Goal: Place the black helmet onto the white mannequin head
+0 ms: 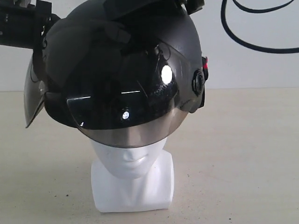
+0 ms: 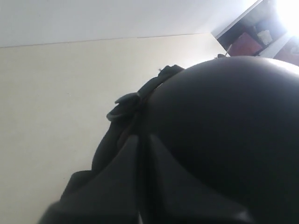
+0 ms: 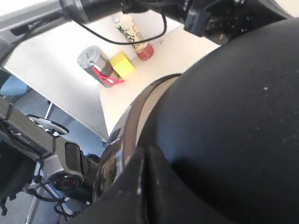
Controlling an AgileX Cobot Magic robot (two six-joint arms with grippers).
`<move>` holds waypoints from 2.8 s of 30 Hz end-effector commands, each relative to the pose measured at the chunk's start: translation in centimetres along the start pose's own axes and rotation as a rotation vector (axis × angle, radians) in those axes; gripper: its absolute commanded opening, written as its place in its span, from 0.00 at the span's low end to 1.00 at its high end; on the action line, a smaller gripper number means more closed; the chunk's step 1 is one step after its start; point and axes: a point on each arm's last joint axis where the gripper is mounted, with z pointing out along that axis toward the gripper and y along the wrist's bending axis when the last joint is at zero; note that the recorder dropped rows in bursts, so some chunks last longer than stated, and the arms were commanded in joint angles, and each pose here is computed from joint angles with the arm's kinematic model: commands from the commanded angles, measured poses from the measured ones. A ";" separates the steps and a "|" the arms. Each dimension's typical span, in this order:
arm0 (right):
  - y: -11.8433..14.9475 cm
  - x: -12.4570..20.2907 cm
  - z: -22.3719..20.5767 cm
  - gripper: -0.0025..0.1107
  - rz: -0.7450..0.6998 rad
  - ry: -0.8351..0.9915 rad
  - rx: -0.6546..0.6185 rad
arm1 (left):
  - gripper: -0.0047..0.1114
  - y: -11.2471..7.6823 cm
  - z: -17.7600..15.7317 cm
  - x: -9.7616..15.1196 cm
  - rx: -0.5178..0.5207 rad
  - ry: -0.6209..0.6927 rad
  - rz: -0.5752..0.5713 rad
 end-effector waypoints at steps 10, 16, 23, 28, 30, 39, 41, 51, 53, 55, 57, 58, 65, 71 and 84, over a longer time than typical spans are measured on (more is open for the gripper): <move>-0.6 1.6 -1.1 0.02 0.000 0.142 0.194 | 0.08 -4.8 -1.9 2.8 0.059 0.068 -0.062; -1.1 1.9 -2.2 0.02 0.063 0.164 0.352 | 0.08 -7.3 -3.2 5.1 0.089 0.030 -0.116; -0.1 2.0 -5.0 0.02 0.184 0.093 0.580 | 0.08 -10.8 -2.2 8.2 0.166 0.105 -0.147; 2.2 1.9 -6.4 0.02 0.175 0.027 0.550 | 0.08 -12.4 -2.5 8.8 0.181 0.120 -0.126; 2.3 1.6 -6.3 0.02 0.160 0.003 0.532 | 0.08 -12.9 -2.8 8.7 0.183 0.112 -0.121; 2.9 1.8 -5.8 0.02 0.192 0.012 0.442 | 0.08 -14.5 -3.8 8.5 0.203 0.072 -0.120; 3.0 1.9 -5.7 0.02 0.197 0.025 0.434 | 0.08 -14.8 -4.0 8.5 0.203 0.068 -0.108; 3.5 3.0 -5.9 0.02 0.210 0.066 0.422 | 0.08 -17.3 -6.3 7.4 0.234 -0.053 -0.059; 3.4 3.5 -5.9 0.02 0.213 0.069 0.422 | 0.08 -18.5 -7.0 7.2 0.241 -0.074 -0.023; 3.1 4.0 -5.6 0.02 0.223 0.068 0.418 | 0.08 -19.5 -7.6 7.1 0.248 -0.086 -0.021; 3.2 4.4 -5.3 0.02 0.218 0.061 0.395 | 0.08 -20.4 -8.2 7.1 0.251 -0.097 -0.002; 3.2 4.4 -5.2 0.02 0.221 0.055 0.382 | 0.08 -20.7 -8.4 7.2 0.251 -0.099 0.005; 3.7 4.1 -4.5 0.02 0.233 -0.008 0.270 | 0.08 -19.0 -8.7 9.4 -0.025 0.103 0.034; 4.0 3.7 -4.4 0.02 0.227 -0.047 0.228 | 0.08 -18.1 -8.7 9.2 -0.132 0.084 0.035; 0.8 4.2 -7.3 0.02 0.349 -0.247 0.699 | 0.08 -19.4 -9.8 7.5 -0.187 0.057 0.086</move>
